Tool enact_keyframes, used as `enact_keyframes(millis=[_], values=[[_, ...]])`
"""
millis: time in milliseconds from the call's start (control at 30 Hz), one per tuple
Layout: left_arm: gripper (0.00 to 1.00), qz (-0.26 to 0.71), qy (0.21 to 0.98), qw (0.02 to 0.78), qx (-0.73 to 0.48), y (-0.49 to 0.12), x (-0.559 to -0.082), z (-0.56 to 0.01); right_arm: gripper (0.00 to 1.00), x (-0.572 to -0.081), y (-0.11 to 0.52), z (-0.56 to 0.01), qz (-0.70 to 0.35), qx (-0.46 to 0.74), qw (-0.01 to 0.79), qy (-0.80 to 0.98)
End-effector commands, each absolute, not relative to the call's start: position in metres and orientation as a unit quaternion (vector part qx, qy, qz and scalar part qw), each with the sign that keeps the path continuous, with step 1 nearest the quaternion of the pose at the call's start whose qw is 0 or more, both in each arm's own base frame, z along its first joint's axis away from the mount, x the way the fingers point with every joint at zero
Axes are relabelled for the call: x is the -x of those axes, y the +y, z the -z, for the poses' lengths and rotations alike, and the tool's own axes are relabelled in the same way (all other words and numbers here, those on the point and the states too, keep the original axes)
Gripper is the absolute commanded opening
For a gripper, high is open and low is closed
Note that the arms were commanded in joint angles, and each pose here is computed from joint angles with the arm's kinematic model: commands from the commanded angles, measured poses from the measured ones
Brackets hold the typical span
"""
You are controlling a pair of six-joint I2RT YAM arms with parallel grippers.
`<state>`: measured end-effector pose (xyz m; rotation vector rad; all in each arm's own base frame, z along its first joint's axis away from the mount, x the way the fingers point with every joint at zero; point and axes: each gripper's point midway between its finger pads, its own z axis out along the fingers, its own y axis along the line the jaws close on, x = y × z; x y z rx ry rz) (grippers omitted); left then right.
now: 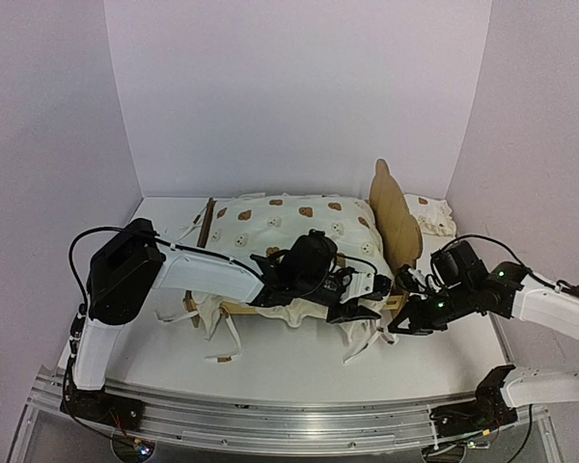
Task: Set up the pet bed
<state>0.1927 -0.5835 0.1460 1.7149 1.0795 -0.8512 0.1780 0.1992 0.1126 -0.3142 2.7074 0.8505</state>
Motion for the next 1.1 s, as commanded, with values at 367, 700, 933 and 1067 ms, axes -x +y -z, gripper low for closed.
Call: enact_keyframes(millis=[367, 700, 933, 1067], values=[[0.22, 0.482, 0.727, 0.291, -0.394, -0.579, -0.212, -0.128, 0.00, -0.186, 0.188, -0.125, -0.291, 0.066, 0.190, 0.935], [0.23, 0.497, 0.733, 0.293, -0.361, -0.595, -0.218, -0.100, 0.00, -0.189, 0.188, -0.123, -0.287, 0.071, 0.192, 0.936], [0.27, 0.487, 0.743, 0.311, -0.339, -0.599, -0.230, -0.088, 0.00, -0.193, 0.192, -0.124, -0.283, 0.084, 0.191, 0.936], [0.30, 0.478, 0.754, 0.325, -0.311, -0.601, -0.241, -0.081, 0.00, -0.194, 0.192, -0.125, -0.282, 0.089, 0.195, 0.935]])
